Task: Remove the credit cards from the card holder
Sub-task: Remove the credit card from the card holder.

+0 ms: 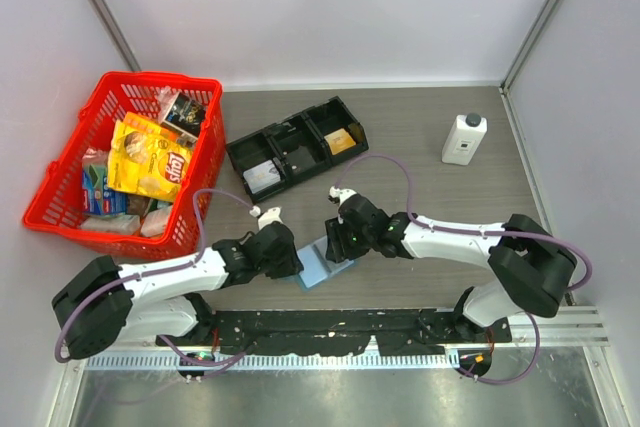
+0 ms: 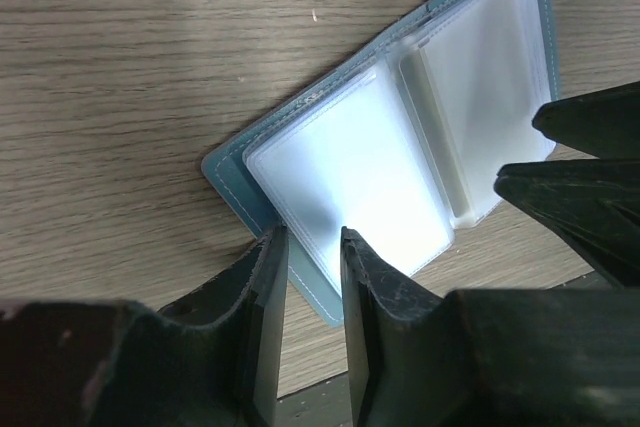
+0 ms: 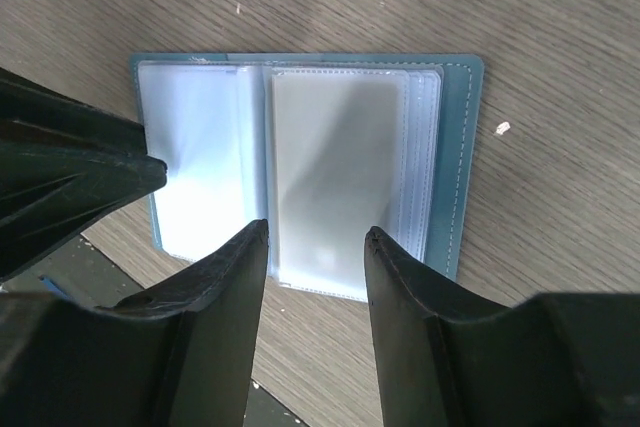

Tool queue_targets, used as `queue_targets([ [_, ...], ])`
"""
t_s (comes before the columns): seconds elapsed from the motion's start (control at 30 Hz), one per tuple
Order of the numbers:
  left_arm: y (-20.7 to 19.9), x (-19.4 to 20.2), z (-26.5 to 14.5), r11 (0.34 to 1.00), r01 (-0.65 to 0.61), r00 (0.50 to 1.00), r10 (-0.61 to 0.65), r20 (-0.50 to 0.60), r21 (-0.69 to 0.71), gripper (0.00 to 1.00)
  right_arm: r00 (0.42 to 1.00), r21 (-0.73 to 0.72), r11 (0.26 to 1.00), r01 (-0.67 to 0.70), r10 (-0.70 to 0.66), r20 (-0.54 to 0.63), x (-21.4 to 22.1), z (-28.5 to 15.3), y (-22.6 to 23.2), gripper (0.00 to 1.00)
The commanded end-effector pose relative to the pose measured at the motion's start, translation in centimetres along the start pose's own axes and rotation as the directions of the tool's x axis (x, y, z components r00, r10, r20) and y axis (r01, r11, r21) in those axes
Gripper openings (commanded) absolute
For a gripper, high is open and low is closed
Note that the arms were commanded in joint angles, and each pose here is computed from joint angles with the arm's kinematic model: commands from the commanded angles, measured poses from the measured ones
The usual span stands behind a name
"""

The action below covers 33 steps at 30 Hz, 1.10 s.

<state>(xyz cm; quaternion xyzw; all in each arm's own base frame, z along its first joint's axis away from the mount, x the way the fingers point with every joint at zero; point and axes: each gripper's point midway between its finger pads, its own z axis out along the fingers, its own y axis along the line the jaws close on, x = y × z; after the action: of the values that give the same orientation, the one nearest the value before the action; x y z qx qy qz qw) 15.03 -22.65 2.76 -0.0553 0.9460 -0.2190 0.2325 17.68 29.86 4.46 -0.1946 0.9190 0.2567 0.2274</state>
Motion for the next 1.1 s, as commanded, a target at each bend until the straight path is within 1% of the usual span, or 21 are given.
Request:
queue_targets([
  [0.0,-0.8,0.3,0.1,0.999,-0.021,1.000,0.021,-0.022,0.025,0.30,0.999,-0.011,1.000,0.013,-0.013,0.036,-1.4,0.4,0.7,0.49],
  [0.2,-0.6,0.5,0.2,0.999,-0.024,0.999,0.024,-0.032,0.022,0.29,0.998,0.043,0.999,0.018,-0.020,0.053,-1.5,0.2,-0.3,0.49],
  [0.4,-0.5,0.7,0.2,0.999,-0.027,0.999,0.028,-0.038,0.021,0.29,0.997,0.045,0.998,0.041,-0.043,0.063,-2.1,-0.4,-0.1,0.49],
  [0.47,-0.5,0.6,0.3,0.999,-0.028,0.999,0.028,-0.038,0.019,0.28,0.996,0.078,0.996,0.041,-0.048,0.081,-2.5,-0.3,-0.7,0.49],
  [0.63,-0.6,0.6,0.4,0.999,-0.029,0.999,0.030,-0.039,0.020,0.28,0.996,0.097,0.994,0.051,-0.058,0.071,-2.3,-0.1,-1.1,0.49],
  [0.9,-0.9,0.6,0.5,0.999,-0.031,0.999,0.032,-0.042,0.023,0.28,0.997,0.076,0.995,0.059,-0.063,0.045,-1.6,0.3,-1.0,0.49],
  [0.93,-0.8,0.6,0.5,0.999,-0.032,0.999,0.033,-0.043,0.021,0.28,0.998,0.042,0.997,0.060,-0.062,0.030,-1.2,0.3,-0.4,0.48],
  [1.07,-0.9,0.6,0.5,0.999,-0.032,0.999,0.033,-0.044,0.023,0.28,0.998,-0.004,0.998,0.059,-0.059,0.021,-0.9,0.3,0.3,0.44],
])
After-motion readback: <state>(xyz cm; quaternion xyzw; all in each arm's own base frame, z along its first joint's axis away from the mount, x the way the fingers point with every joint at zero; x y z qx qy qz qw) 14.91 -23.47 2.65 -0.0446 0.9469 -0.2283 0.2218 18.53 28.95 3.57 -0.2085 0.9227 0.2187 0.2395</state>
